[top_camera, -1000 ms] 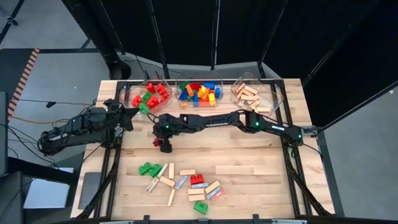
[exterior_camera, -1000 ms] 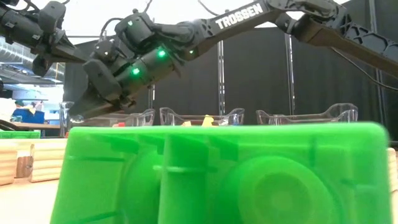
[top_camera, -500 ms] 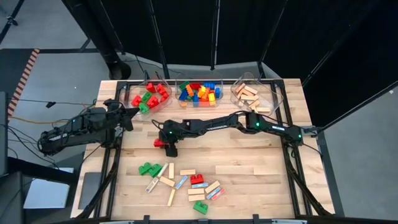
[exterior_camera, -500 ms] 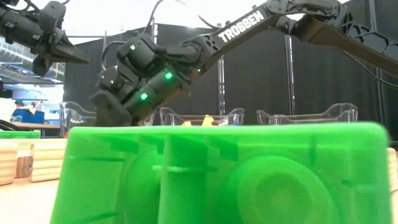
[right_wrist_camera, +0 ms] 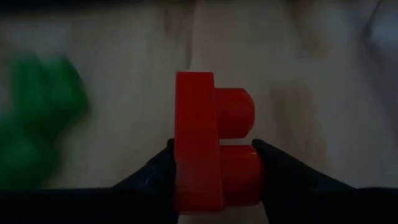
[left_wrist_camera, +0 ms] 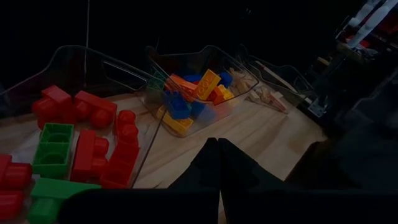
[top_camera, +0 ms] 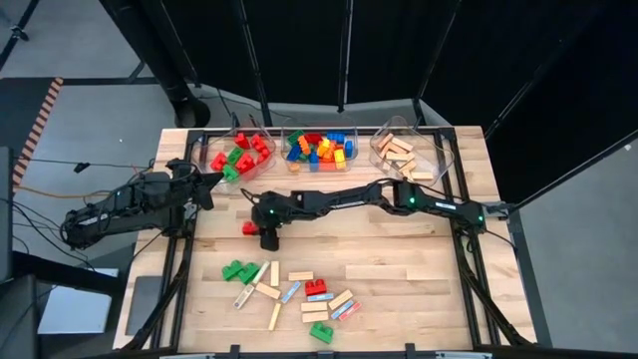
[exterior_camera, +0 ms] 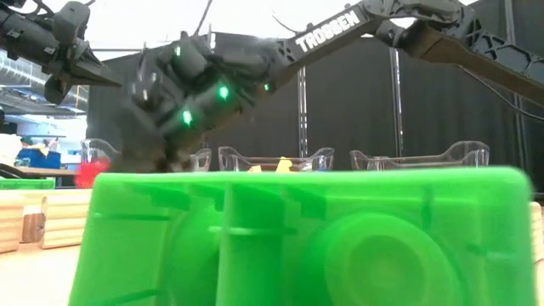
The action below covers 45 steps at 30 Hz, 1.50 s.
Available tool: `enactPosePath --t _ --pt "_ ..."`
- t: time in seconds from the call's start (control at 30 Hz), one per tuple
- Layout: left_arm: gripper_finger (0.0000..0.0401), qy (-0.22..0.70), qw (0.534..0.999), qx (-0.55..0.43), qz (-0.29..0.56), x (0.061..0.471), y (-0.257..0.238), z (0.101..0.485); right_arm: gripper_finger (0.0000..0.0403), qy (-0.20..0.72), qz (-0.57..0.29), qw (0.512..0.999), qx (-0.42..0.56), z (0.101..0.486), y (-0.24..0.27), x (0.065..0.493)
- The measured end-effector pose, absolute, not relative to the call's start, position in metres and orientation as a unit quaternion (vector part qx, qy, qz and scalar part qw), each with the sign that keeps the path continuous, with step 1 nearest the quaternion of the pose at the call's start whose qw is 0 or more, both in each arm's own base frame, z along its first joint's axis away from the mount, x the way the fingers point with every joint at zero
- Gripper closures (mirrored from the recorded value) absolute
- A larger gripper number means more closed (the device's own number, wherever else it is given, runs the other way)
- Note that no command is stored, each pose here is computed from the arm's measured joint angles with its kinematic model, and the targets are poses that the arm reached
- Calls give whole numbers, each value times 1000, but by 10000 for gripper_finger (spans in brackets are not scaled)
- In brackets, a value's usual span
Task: Sort blocks by size
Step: Put the small red game game piece into the left transparent bin, then put the small green game piece into the left transparent bin
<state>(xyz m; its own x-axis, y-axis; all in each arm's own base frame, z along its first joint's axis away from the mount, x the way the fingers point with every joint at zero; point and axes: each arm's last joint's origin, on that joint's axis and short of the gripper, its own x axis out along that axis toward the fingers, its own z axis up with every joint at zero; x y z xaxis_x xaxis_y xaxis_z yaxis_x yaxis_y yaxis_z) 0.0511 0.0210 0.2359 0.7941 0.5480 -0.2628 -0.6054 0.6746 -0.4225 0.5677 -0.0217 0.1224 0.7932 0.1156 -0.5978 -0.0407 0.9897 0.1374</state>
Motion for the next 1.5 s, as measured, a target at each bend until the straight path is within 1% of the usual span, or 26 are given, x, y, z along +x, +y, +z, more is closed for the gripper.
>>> enactPosePath --t 0.13,0.27,0.37,0.57,0.73,0.77,0.8,0.93,0.97,1.03,1.1,1.23,1.33,1.4,1.5 --pt "399 57 913 -249 319 51 21 236 230 255 22 965 59 168 -45 578" --pt "399 56 912 -249 320 51 21 236 230 209 -52 976 43 203 -79 580" --pt "399 55 912 -251 320 51 21 236 230 192 -99 975 42 207 -106 576" --pt "399 55 912 -250 321 51 21 236 230 202 -162 962 88 204 -163 561" --pt "399 55 911 -250 323 51 21 236 228 143 -186 965 117 213 -187 557" --pt "399 55 911 -250 323 51 21 236 217 133 -194 964 125 215 -191 557" --pt "399 55 911 -250 323 51 21 236 197 126 -199 963 134 217 -194 556" --pt "399 55 911 -250 323 51 21 236 100 126 -211 957 152 216 -202 552" --pt "399 55 911 -250 324 51 21 236 83 126 -213 957 151 216 -204 552" --pt "399 54 911 -250 325 51 21 236 63 125 -213 957 150 216 -204 552" --pt "399 54 911 -250 325 51 21 236 58 128 -194 959 159 217 -201 553" --pt "399 54 911 -249 325 51 21 236 77 136 -63 971 185 229 -177 557" --pt "399 54 911 -249 325 51 21 236 98 155 65 970 177 238 -136 563" --pt "399 54 910 -249 325 51 21 236 110 185 141 958 168 236 -103 567" --pt "399 54 910 -249 325 51 21 236 123 240 207 942 109 221 -51 569"
